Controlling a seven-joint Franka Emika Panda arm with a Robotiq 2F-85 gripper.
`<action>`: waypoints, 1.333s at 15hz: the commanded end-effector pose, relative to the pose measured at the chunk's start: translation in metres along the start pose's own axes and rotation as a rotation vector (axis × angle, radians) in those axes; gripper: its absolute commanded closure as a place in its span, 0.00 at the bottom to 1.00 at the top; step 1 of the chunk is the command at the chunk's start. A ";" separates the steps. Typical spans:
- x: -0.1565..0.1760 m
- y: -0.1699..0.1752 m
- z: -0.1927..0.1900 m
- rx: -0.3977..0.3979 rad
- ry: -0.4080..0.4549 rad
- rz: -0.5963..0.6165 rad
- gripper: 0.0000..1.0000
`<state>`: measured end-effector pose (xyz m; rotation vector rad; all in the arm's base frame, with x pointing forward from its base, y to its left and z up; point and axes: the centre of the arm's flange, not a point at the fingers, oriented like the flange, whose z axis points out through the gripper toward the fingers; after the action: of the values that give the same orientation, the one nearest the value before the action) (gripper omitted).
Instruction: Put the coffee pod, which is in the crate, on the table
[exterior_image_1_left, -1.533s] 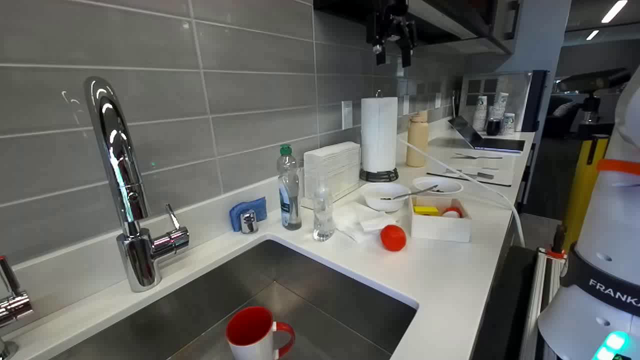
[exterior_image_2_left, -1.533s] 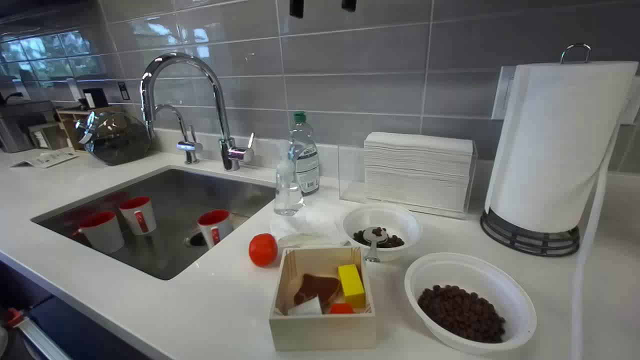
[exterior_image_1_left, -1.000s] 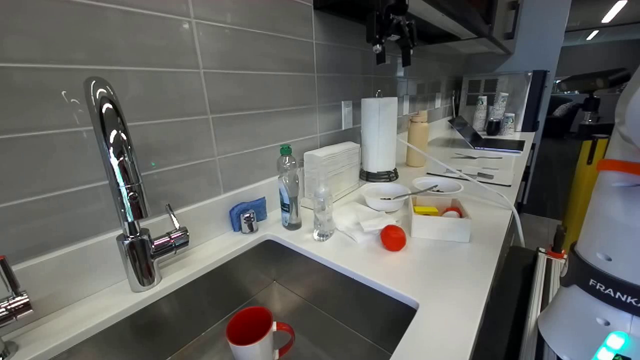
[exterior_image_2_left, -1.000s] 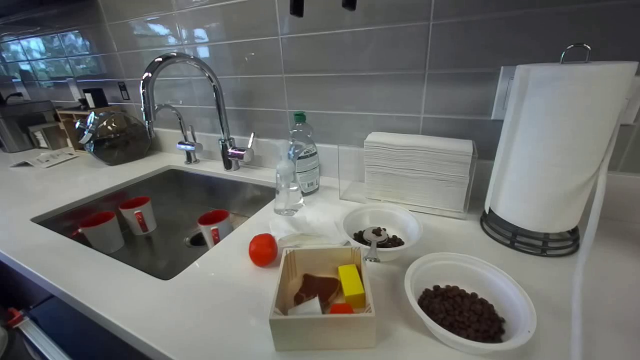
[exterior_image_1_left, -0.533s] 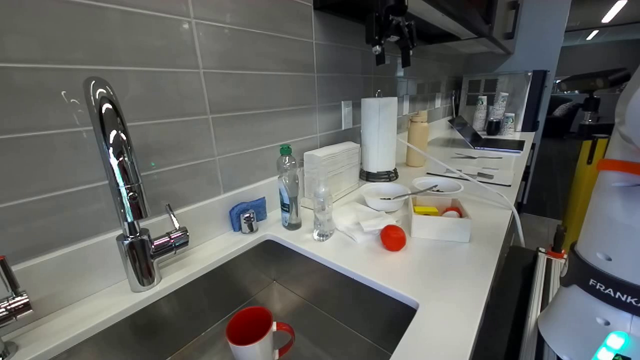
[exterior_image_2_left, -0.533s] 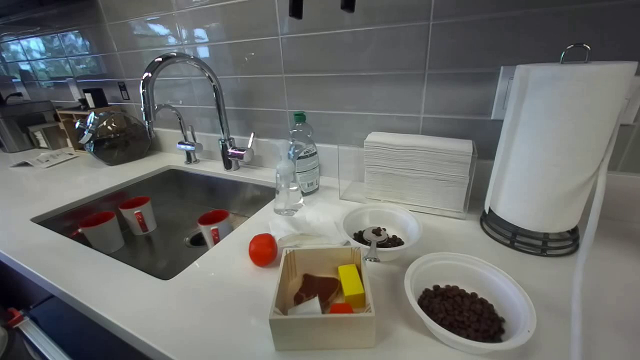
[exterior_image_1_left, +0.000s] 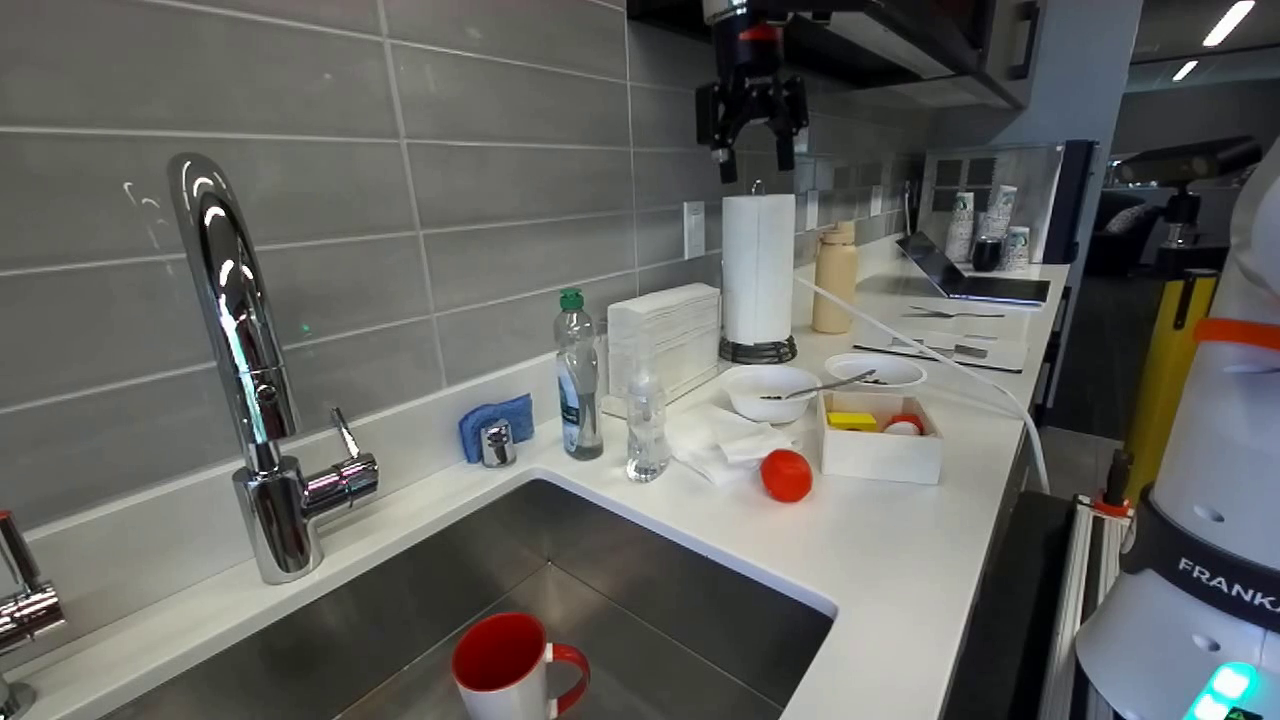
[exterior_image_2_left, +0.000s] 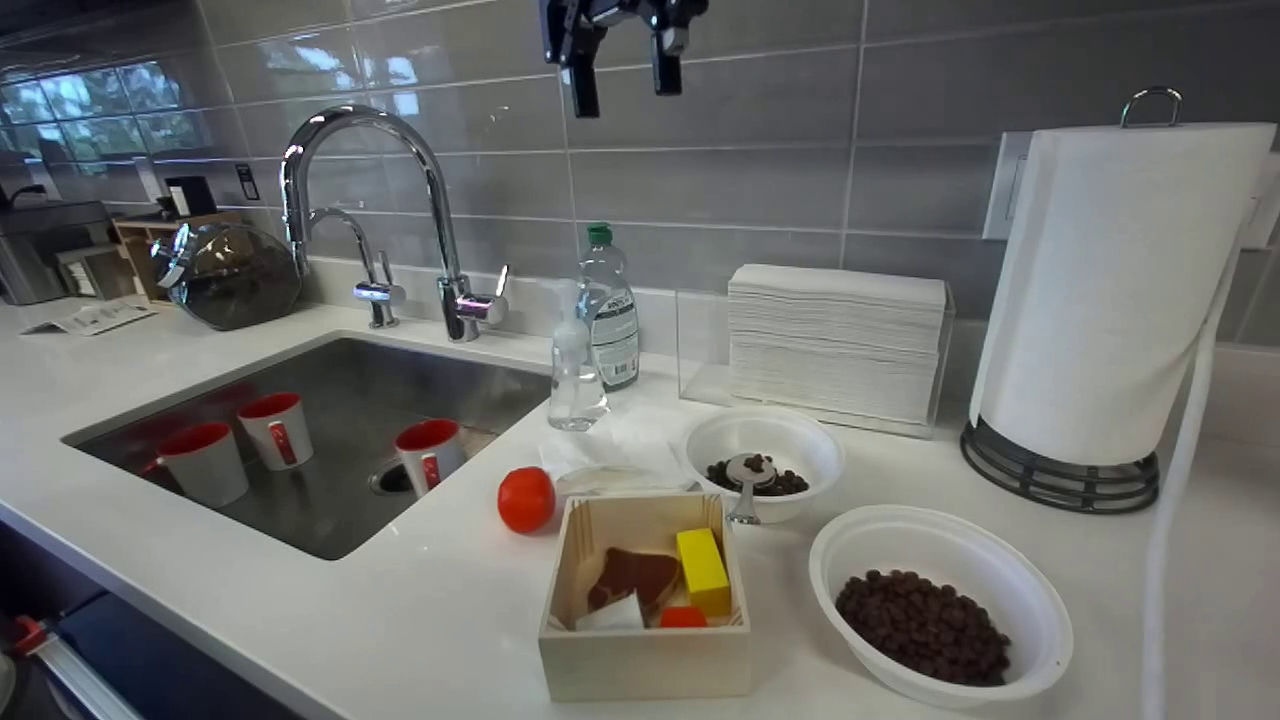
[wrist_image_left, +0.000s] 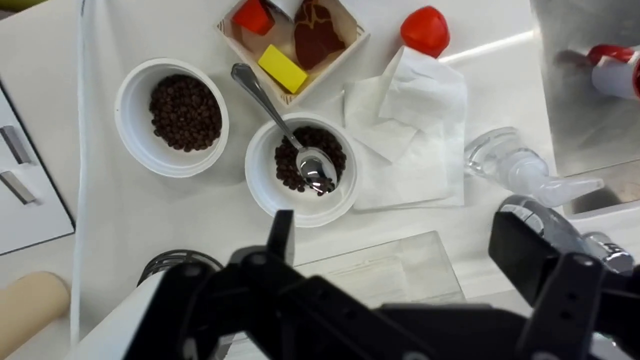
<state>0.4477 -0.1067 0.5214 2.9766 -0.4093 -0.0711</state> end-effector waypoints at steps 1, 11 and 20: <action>-0.017 -0.009 0.043 -0.056 0.106 0.138 0.00; -0.041 0.038 0.169 -0.223 -0.060 0.427 0.00; -0.069 0.027 0.258 -0.291 -0.250 0.466 0.00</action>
<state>0.3616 -0.1470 0.2935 2.5671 -1.0025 -0.3792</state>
